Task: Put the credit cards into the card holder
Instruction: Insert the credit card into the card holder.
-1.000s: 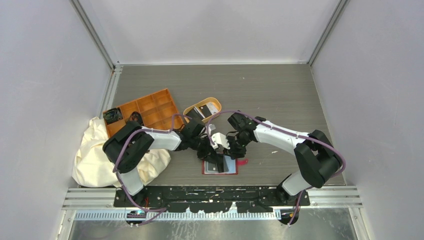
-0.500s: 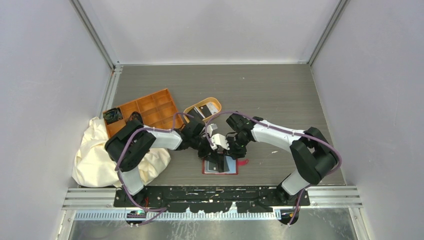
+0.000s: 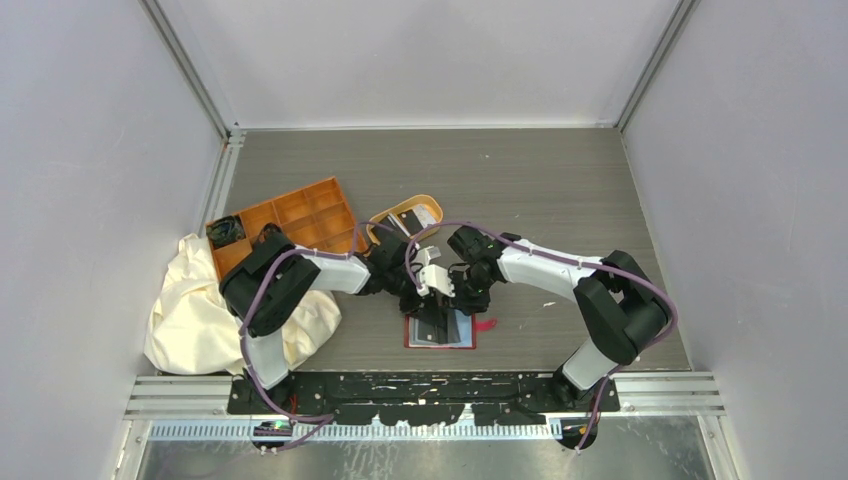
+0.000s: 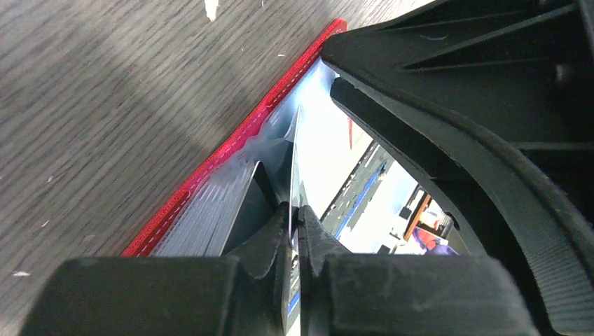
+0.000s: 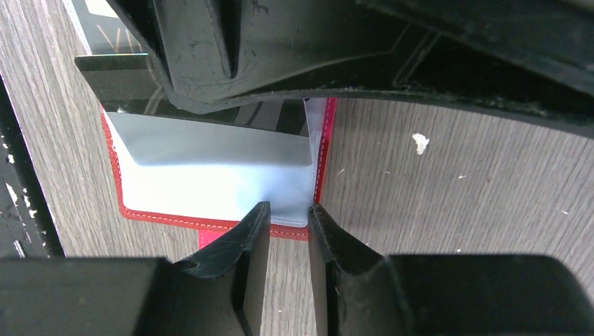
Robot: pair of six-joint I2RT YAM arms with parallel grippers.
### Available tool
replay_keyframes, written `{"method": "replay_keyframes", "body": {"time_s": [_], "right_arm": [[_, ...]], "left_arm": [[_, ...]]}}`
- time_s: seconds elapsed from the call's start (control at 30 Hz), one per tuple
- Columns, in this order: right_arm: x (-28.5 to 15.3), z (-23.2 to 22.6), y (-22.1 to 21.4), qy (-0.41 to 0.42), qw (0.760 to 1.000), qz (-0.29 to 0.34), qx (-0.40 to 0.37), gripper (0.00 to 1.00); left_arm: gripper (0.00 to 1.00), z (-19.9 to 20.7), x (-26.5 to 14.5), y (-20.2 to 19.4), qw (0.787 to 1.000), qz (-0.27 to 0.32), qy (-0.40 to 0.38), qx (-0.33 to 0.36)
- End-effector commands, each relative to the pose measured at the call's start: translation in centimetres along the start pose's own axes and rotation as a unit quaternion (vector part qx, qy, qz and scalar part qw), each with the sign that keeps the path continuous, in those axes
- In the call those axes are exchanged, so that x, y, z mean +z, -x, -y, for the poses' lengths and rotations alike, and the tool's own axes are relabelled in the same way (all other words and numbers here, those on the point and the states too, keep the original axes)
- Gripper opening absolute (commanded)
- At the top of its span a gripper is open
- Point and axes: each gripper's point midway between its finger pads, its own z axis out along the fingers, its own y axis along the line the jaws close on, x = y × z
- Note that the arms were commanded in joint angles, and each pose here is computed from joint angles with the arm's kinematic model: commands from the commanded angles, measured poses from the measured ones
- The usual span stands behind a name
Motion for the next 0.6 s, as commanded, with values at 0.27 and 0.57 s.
{"method": "replay_keyframes", "body": {"time_s": [0.27, 0.57], "right_arm": [[-3.9, -2.7, 6.4, 0.018, 0.983, 0.167, -0.08, 0.34], [-2.2, -3.6, 11.0, -0.046, 0.971, 0.173, -0.157, 0.24]], "left_arm": [[0.2, -2.4, -0.1, 0.7, 0.998, 0.012, 0.047, -0.029], [0.21, -2.6, 0.3, 0.8, 0.998, 0.007, 0.039, -0.038]]}}
